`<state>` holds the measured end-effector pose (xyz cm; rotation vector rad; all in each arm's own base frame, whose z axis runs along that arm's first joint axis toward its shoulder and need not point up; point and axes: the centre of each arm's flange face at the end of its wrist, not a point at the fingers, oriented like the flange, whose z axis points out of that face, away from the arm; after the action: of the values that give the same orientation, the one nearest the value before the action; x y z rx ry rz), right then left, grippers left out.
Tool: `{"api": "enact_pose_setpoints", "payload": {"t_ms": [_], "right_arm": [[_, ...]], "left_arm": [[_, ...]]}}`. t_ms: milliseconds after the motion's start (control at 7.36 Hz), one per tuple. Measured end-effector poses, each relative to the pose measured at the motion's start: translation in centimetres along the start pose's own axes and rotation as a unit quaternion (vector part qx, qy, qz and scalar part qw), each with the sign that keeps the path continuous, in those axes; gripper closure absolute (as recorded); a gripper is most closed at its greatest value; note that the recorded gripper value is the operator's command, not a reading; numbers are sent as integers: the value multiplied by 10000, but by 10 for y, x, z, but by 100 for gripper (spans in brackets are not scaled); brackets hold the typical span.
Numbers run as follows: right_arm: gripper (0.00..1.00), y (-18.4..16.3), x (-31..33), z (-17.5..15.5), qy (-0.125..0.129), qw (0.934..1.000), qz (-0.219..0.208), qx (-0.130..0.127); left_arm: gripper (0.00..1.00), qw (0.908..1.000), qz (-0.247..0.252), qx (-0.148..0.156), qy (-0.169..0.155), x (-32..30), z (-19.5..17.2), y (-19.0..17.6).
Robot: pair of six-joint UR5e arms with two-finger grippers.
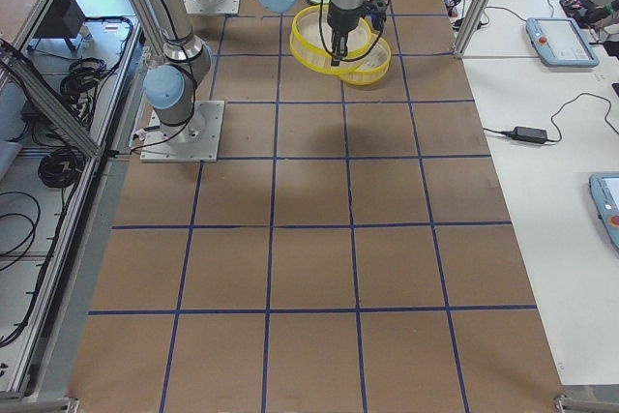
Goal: Place buns in different layers of steamer
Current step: 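Carry the white bun into the bottom steamer layer and release it, then set the top layer back with right gripper while left returns to plate, then lower the left gripper and grasp the dark red bun on the plate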
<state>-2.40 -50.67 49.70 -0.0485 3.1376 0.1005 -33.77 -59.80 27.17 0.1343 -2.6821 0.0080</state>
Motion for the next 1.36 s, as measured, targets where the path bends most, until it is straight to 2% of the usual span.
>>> {"api": "enact_pose_setpoints", "payload": {"t_ms": [136,272,408,680,816,951,1087,1359], "right_arm": [[88,0,0,0,-4,10000,6,3],[88,0,-3,3,-37,10000,78,-18],[88,-5,-13,9,-59,9998,199,-1],[88,-32,-69,32,-8,9985,521,176],[88,-51,-107,53,32,9971,694,307],[88,-69,-143,76,40,9949,870,504],[88,-83,-172,100,18,9927,1035,613],[88,-96,-213,145,-29,9913,1127,682]], "left_arm": [[15,10000,41,60,-50,1,-5,1],[13,9994,96,160,-308,-7,-18,1],[11,9971,146,249,-706,-29,-39,-4],[13,9907,169,384,-1294,-105,-106,-13],[15,9879,289,335,-1487,-149,-128,-1],[20,9853,403,179,-1651,-202,-141,15],[20,9825,534,-47,-1782,-254,-144,29],[19,9796,770,-373,-1818,-325,-146,40]]}}
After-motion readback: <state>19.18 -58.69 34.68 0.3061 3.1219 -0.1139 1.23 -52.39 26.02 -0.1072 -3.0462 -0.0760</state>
